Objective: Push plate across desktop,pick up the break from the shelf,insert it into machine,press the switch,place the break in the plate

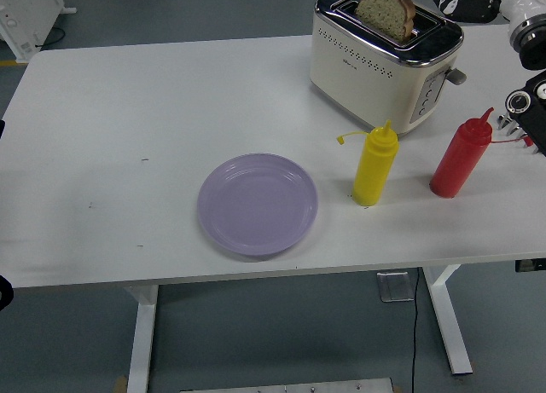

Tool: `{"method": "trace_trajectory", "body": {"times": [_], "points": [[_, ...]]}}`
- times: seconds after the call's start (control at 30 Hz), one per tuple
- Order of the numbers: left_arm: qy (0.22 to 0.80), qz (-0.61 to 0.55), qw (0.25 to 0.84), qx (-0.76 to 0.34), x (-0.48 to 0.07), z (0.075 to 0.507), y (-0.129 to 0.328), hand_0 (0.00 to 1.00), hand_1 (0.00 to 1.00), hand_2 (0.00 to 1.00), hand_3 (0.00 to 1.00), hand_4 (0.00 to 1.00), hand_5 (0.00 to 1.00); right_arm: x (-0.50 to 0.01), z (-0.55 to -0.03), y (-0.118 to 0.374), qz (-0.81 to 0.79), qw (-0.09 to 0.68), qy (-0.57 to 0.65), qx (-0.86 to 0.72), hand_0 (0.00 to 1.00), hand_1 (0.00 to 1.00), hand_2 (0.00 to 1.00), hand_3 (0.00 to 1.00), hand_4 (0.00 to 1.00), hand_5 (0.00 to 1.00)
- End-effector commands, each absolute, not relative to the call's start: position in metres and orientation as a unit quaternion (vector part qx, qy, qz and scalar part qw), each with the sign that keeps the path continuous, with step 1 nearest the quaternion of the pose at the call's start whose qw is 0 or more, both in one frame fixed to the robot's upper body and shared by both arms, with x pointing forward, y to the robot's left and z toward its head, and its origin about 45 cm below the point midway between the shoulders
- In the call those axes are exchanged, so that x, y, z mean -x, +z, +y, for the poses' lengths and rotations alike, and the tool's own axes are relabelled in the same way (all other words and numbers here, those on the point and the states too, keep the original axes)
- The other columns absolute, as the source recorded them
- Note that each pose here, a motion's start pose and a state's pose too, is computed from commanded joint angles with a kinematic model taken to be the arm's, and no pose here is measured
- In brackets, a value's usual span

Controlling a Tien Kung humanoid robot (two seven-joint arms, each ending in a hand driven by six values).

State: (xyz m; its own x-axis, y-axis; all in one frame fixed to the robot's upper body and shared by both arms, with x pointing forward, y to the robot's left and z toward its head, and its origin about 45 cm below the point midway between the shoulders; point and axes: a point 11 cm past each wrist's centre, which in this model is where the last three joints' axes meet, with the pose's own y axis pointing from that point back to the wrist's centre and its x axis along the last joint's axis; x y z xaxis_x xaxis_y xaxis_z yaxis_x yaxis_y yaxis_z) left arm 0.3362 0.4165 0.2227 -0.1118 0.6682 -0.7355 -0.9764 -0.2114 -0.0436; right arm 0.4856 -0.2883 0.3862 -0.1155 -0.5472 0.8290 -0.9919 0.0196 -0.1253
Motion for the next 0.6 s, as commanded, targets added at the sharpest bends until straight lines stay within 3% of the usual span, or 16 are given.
{"method": "trace_trajectory", "body": {"times": [0.27,0.57,0.6], "points": [[0.706,0.244,0.584,0.319,-0.337,0.412,0.217,0.871,0.828,0.877,0.781,0.707,0.998,-0.497,-0.253,0.399,-0.631,0.289,0.355,-0.626,0.876,0.831,0.899,0.893,0.795,0.302],[0.702,0.246,0.588,0.317,-0.339,0.407,0.217,0.872,0.828,0.877,0.782,0.707,0.998,-0.517,-0.224,0.388,-0.610,0.329,0.320,-0.646,0.873,0.827,0.886,0.877,0.805,0.321],[0.702,0.246,0.588,0.317,-0.339,0.407,0.217,0.871,0.828,0.876,0.782,0.707,0.998,-0.519,-0.222,0.385,-0.609,0.335,0.315,-0.646,0.843,0.808,0.851,0.858,0.805,0.337]]}}
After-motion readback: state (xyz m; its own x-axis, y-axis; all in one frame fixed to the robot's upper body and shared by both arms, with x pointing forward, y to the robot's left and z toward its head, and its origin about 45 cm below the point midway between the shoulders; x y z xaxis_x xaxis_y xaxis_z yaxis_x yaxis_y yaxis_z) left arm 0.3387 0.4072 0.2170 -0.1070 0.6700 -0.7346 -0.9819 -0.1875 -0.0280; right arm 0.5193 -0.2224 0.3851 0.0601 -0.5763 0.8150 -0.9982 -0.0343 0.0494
